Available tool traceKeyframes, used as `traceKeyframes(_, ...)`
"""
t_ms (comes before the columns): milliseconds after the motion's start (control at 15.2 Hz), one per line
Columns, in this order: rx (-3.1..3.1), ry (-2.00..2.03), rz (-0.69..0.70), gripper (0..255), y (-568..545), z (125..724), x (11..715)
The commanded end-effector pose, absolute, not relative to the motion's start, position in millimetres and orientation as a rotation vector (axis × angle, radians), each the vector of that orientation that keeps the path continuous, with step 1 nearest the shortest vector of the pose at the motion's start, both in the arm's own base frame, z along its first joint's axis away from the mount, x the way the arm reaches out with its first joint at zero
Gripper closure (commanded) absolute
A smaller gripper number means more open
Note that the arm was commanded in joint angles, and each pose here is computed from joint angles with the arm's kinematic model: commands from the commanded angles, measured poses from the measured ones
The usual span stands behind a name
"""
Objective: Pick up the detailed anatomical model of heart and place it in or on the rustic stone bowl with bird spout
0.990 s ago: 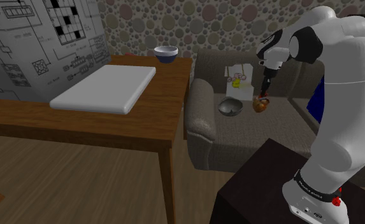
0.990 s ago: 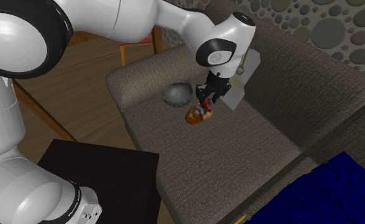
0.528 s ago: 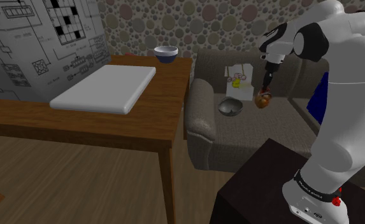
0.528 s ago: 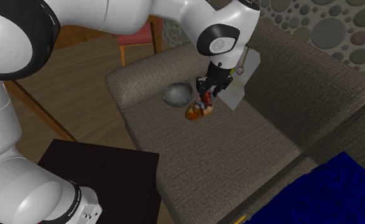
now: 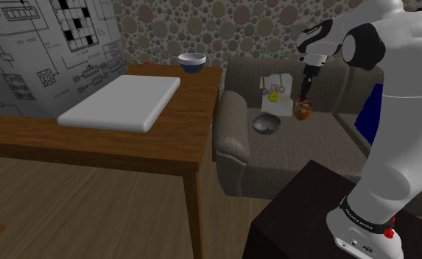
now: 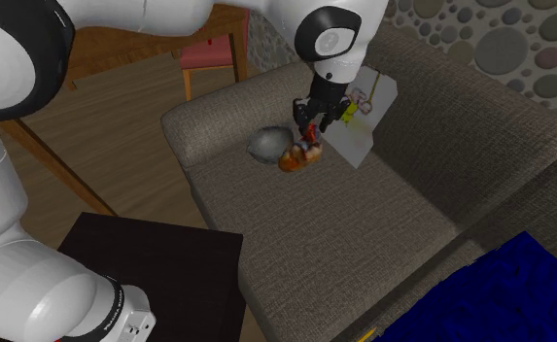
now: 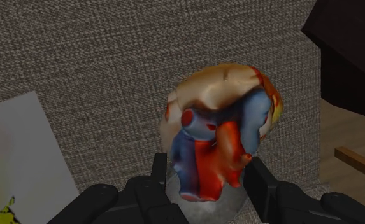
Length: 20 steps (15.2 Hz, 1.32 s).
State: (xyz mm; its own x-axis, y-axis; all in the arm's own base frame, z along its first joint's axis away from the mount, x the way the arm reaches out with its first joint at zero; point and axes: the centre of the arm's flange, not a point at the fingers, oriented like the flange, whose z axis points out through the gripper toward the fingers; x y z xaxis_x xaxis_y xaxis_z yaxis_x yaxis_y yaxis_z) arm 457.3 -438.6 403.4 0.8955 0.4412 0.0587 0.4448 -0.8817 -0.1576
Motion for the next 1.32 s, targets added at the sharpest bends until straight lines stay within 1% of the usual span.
traceKeyframes(0, -2.895, -0.68, -0.032, 255, -423, 410, 475)
traceKeyframes(528, -2.895, -0.68, -0.032, 255, -353, 434, 547)
traceKeyframes(1254, -2.895, -0.68, -0.032, 255, -353, 376, 547)
